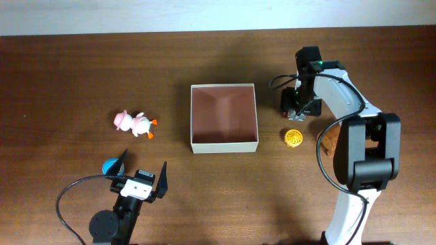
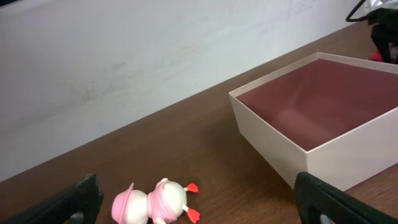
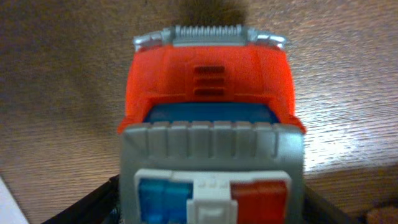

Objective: Pack container
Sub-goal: 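Lower the right gripper and grasp the toy truck, then lift the truck and carry it left into the white box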

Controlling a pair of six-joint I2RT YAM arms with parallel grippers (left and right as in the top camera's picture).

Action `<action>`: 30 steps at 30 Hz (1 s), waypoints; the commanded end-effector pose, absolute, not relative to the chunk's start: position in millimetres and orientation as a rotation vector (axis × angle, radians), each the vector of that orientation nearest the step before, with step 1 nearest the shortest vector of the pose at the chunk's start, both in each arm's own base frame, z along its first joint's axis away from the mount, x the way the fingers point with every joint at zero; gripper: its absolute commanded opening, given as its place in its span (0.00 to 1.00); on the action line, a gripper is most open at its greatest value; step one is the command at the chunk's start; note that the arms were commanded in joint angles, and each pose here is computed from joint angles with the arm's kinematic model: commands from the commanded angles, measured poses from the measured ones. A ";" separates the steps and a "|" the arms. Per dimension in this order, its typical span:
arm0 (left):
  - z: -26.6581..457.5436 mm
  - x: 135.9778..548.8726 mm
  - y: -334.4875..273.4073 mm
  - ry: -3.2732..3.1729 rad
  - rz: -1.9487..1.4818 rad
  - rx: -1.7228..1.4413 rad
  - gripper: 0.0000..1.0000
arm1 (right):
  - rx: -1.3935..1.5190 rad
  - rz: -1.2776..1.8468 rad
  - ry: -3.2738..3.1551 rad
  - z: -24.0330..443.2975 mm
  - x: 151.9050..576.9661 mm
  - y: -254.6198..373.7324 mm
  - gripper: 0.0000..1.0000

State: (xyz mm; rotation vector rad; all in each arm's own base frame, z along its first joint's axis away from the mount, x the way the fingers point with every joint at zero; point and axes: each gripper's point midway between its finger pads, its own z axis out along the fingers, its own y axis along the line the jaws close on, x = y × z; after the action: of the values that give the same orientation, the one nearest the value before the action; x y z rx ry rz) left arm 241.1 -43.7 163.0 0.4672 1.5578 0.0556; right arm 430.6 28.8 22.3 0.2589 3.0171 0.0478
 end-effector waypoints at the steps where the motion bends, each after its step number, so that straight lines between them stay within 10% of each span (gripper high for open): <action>1: 162.0 241.0 -42.6 1.559 0.065 0.466 1.00 | 0.264 0.026 3.008 19.4 431.8 28.1 0.65; 7: 162.0 241.0 -42.6 1.559 0.065 0.466 1.00 | 0.262 0.028 2.976 20.5 439.6 27.9 0.47; 30: 162.0 241.0 -42.6 1.559 0.065 0.466 1.00 | -0.016 0.405 2.794 151.8 454.1 74.2 0.47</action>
State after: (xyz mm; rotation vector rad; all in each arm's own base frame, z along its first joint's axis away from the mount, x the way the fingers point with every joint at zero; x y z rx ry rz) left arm 241.1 -43.7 163.0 0.4672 1.5578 0.0556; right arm 444.5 51.1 87.9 0.1271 2.9461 0.2386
